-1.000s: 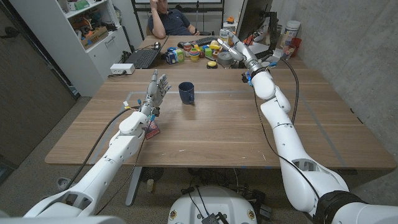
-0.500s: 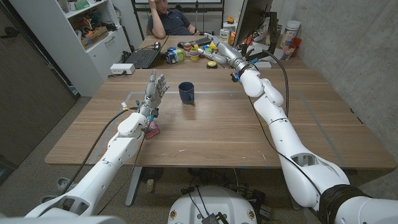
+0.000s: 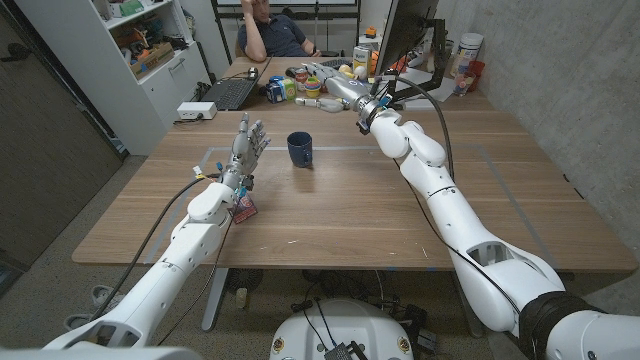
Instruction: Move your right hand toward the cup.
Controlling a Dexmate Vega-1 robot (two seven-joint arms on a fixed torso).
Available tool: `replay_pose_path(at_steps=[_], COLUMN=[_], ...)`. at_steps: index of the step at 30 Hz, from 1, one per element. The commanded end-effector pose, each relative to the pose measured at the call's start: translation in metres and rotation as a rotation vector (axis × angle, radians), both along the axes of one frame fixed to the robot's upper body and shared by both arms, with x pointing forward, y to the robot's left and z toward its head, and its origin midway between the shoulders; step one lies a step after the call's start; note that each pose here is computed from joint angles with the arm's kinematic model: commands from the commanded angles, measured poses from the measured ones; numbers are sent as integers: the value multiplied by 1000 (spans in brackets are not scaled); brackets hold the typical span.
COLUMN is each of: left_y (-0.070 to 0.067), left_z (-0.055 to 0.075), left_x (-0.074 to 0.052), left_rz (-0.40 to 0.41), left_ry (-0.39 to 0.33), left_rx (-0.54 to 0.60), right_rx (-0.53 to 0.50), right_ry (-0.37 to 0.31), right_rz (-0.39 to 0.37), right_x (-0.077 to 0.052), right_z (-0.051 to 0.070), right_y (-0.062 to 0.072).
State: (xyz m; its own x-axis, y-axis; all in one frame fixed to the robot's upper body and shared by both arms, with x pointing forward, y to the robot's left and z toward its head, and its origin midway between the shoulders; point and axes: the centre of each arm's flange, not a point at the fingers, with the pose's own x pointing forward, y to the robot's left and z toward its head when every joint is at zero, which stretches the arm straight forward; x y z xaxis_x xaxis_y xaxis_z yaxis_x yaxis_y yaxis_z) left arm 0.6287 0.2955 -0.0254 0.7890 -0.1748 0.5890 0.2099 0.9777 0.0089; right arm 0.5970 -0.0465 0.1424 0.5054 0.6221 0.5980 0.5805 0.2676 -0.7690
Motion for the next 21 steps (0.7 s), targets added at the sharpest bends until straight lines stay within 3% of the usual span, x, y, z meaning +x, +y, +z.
replay_pose_path(at_steps=[1, 6, 11, 21], left_y=[1, 2, 4, 8], left_z=[-5, -6, -6, -7], left_x=[-5, -6, -9, -12], left_rz=[8, 9, 17, 26], left_ry=[5, 2, -5, -6], left_rx=[-8, -12, -13, -18], right_rx=[-176, -242, -316, -372], right_ry=[-42, -15, 6, 71], right_rz=[-26, -40, -108, -176], right_x=[5, 16, 32, 54], right_z=[-12, -14, -13, -15], right_y=[43, 59, 71, 73])
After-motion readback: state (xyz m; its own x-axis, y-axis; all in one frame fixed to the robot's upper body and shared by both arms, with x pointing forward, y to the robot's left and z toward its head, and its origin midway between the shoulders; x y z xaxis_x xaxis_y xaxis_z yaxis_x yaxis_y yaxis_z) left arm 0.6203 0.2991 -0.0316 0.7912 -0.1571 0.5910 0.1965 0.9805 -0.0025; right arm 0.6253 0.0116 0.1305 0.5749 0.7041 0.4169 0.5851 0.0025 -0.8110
